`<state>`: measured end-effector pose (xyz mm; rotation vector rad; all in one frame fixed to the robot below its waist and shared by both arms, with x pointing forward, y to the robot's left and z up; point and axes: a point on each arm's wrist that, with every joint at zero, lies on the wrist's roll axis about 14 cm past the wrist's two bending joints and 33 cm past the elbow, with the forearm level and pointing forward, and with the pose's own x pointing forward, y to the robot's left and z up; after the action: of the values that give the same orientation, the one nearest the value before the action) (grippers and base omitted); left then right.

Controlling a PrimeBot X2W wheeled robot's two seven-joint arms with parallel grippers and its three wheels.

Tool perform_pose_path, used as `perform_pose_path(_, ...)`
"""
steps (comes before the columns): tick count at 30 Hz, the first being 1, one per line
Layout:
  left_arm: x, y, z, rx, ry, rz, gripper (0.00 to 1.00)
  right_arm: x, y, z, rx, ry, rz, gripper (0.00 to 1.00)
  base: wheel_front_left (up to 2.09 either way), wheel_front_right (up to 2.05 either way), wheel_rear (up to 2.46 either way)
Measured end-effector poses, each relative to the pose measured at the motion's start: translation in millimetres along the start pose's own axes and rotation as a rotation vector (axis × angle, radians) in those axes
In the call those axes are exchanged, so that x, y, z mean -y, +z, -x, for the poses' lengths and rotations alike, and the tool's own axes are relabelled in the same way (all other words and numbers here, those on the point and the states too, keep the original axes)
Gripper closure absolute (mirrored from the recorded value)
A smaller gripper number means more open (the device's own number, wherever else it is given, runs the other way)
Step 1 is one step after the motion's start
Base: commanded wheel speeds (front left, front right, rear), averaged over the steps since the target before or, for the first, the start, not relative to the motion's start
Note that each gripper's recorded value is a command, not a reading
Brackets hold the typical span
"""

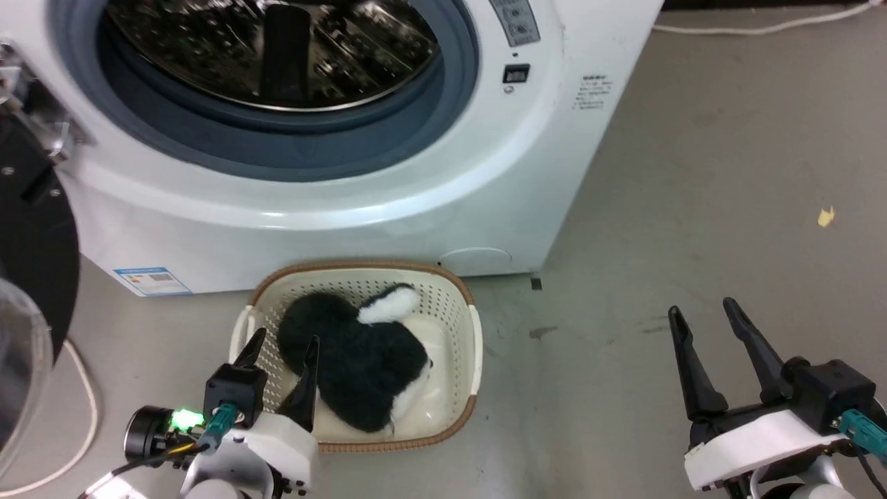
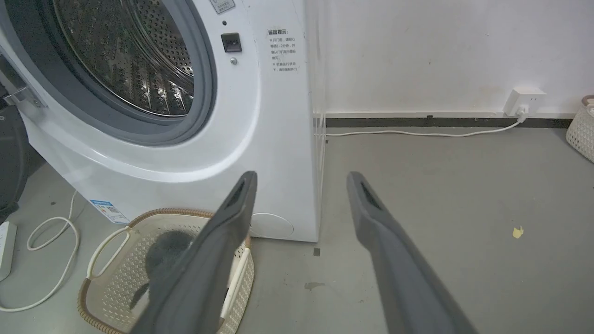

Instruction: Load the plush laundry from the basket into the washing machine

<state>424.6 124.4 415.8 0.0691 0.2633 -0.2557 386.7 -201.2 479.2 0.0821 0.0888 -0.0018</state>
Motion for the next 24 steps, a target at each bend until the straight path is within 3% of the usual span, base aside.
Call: perform_pose_path(24,33.8,-98.8,-51.5,-0.311,-0.193,0.025,0.0,30.5,-17.1,-5.5,-0.018,-0.098,-0.049,0.0,0.0,0.0,0.0)
